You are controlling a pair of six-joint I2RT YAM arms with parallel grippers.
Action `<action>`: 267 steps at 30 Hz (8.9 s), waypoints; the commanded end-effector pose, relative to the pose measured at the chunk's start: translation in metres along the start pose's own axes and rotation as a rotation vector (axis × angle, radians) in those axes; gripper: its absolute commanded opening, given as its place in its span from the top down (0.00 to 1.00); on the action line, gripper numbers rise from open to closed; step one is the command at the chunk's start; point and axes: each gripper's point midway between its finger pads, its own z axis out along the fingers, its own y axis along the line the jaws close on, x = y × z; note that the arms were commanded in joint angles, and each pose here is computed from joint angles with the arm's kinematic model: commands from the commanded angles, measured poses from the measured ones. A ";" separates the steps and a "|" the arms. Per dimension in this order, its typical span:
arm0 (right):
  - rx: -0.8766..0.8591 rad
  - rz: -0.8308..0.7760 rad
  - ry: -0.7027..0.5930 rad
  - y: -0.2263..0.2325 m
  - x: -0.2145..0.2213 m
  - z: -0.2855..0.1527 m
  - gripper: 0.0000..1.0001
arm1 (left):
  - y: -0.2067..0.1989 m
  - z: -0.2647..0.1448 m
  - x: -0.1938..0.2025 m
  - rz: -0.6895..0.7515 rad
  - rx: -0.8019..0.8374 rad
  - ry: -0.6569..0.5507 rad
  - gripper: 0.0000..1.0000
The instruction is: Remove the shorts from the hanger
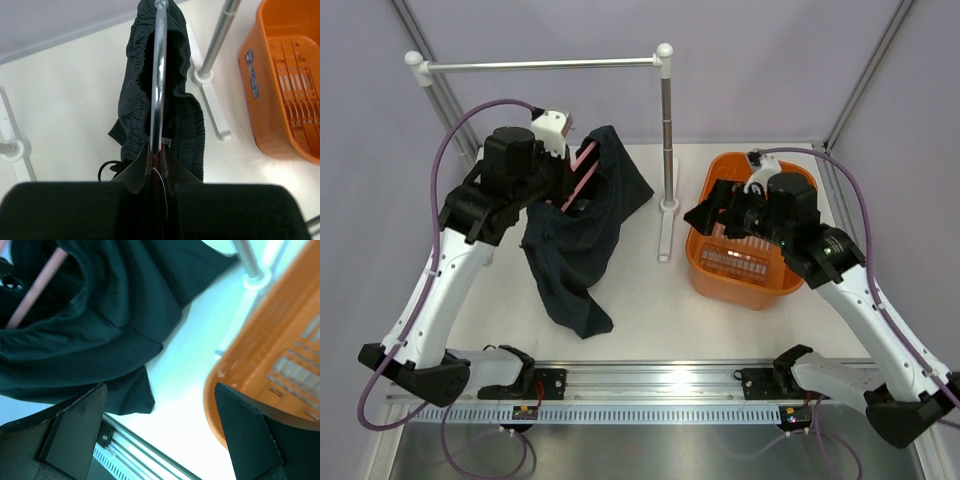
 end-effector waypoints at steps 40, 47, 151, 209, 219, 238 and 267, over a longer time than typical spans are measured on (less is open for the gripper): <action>0.367 -0.302 -0.116 0.087 0.003 0.126 0.56 | -0.084 -0.068 0.068 0.064 0.319 0.008 1.00; 0.425 -0.325 -0.180 0.084 -0.018 0.115 0.98 | -0.082 -0.073 0.070 0.067 0.316 0.007 1.00; 0.109 -0.493 -0.056 0.187 0.059 -0.088 1.00 | 0.019 -0.114 -0.155 -0.337 -0.023 -0.851 1.00; -0.214 -0.614 0.102 0.265 0.106 -0.076 1.00 | 0.035 -0.122 -0.138 -0.363 -0.089 -0.933 1.00; -0.180 -0.619 0.006 0.249 0.054 -0.112 1.00 | 0.094 -0.147 -0.158 -0.529 -0.294 -1.164 1.00; 0.435 -0.440 -0.775 0.149 -0.243 -0.159 1.00 | 0.029 -0.106 -0.106 -0.339 0.001 -0.730 1.00; 0.590 -0.311 -0.670 0.028 -0.258 -0.049 1.00 | 0.014 -0.079 -0.018 -0.294 0.053 -0.520 1.00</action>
